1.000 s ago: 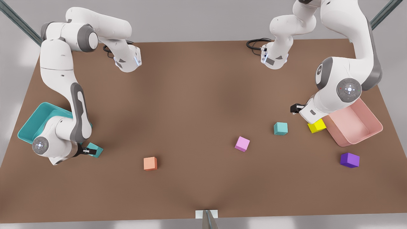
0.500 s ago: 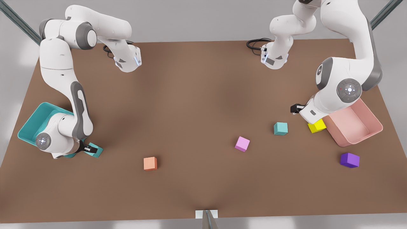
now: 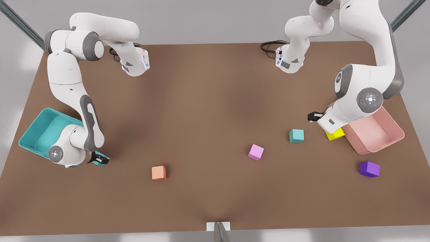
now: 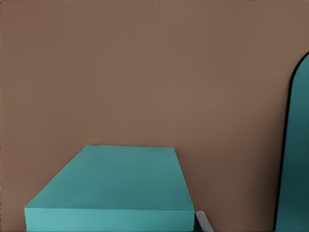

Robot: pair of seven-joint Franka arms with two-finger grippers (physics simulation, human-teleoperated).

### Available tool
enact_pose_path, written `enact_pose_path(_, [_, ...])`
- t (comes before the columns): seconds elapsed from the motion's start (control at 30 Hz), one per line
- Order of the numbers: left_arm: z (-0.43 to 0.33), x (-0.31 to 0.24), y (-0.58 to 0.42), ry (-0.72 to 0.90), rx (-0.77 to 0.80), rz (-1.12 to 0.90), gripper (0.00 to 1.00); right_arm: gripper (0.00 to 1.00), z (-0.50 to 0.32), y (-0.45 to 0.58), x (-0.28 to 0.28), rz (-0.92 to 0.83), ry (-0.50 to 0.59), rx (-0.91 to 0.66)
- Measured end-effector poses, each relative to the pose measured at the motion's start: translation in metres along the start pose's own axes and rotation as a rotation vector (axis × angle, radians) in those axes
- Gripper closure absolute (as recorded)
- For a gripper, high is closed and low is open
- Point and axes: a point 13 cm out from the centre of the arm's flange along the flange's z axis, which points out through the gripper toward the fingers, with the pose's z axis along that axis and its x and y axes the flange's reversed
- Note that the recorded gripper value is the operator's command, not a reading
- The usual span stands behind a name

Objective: Stack the two blue cubes on top of each other

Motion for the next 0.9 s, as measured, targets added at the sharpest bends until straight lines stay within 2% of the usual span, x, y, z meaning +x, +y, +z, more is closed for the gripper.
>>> enact_pose_path(0.03, [0.000, 0.000, 0.000, 0.000, 0.000, -0.001, 0.00, 0.26, 0.000, 0.002, 0.000, 0.001, -0.003, -0.001])
enact_pose_path(0.07, [0.000, 0.000, 0.001, 0.000, 0.000, -0.001, 0.00, 0.35, -0.001, 0.004, -0.001, 0.002, -0.006, -0.005])
enact_pose_path(0.17, [0.000, 0.000, 0.000, 0.000, 0.000, 0.000, 0.00, 0.43, -0.006, 0.009, -0.004, 0.003, -0.018, -0.016])
enact_pose_path(0.3, [0.000, 0.000, 0.000, 0.000, 0.001, 0.000, 0.00, 0.42, -0.037, 0.044, -0.002, -0.041, -0.048, -0.053])
enact_pose_path(0.4, [0.000, 0.000, 0.000, 0.000, 0.001, 0.000, 0.00, 0.42, -0.075, 0.134, 0.031, -0.169, -0.055, -0.123])
enact_pose_path(0.57, [0.004, 0.001, -0.001, 0.015, 0.009, -0.001, 0.00, 0.40, -0.130, 0.337, 0.151, -0.463, -0.047, -0.244])
enact_pose_path(0.67, [0.058, -0.015, 0.016, 0.098, 0.057, -0.035, 0.00, 0.40, -0.139, 0.450, 0.245, -0.590, -0.057, -0.258])
enact_pose_path(0.8, [0.154, -0.015, 0.009, 0.182, 0.070, -0.037, 0.00, 0.40, -0.080, 0.544, 0.343, -0.664, -0.084, -0.202])
enact_pose_path(0.9, [0.204, -0.017, -0.017, 0.144, 0.063, -0.014, 0.00, 0.40, -0.031, 0.569, 0.367, -0.634, -0.142, -0.150])
